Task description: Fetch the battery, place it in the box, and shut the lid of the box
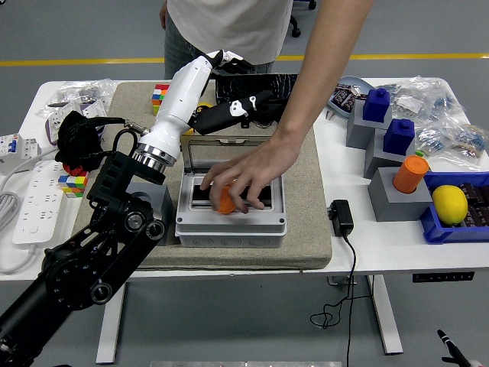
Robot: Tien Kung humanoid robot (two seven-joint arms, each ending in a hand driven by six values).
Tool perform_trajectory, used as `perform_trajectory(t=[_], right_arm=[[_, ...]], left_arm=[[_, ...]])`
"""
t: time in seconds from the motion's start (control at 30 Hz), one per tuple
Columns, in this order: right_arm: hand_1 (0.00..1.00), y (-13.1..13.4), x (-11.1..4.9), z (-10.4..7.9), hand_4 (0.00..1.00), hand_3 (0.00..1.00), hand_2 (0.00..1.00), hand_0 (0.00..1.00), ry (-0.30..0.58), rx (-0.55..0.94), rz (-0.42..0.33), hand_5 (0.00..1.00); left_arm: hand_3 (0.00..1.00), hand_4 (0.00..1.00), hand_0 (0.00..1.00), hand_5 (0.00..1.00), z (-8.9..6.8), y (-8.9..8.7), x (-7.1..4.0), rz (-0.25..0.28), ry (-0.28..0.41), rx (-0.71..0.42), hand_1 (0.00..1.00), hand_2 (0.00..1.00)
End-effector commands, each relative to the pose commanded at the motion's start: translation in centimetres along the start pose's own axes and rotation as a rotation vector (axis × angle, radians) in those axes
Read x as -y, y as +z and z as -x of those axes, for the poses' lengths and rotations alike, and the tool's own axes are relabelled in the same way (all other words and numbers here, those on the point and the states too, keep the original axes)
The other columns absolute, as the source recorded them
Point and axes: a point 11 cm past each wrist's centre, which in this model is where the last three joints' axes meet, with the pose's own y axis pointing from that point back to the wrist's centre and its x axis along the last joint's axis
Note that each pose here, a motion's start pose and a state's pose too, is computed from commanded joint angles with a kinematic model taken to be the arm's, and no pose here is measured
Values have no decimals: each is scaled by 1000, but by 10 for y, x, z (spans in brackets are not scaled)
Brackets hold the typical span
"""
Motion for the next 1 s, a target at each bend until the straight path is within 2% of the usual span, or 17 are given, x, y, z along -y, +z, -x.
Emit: perform_trajectory(t=[0.03,0.2,0.23,0.6,0.8,0.83,1.0], right_arm=[[838,0,0,0,998,792,755,950,0,0,0,998],[838,1,0,0,998,792,755,950,1,1,2,998],[837,1,0,0,998,792,755,949,1,1,2,998],[837,1,0,-1,998,792,755,950,3,0,2,998],[836,0,0,-2,998,792,755,950,4,-1,2,998],[836,1,0,-2,998,792,755,949,4,-1,2,998],[836,2,0,-2,998,792,755,949,5,-3,5,998]], left_arm=[[767,998,934,998,2,-4,0,-32,-24,39,922,831],[767,998,934,998,10,-26,-1,-183,-134,216,922,831],[773,998,958,998,10,-28,-1,-200,-144,234,926,826],[775,998,977,998,8,-38,-4,-311,-200,332,928,822],[770,998,990,998,7,-43,-10,-404,-254,369,921,816],[683,998,743,998,6,-42,-11,-414,-263,376,648,638],[683,998,743,998,5,-36,-14,-418,-279,392,648,638]])
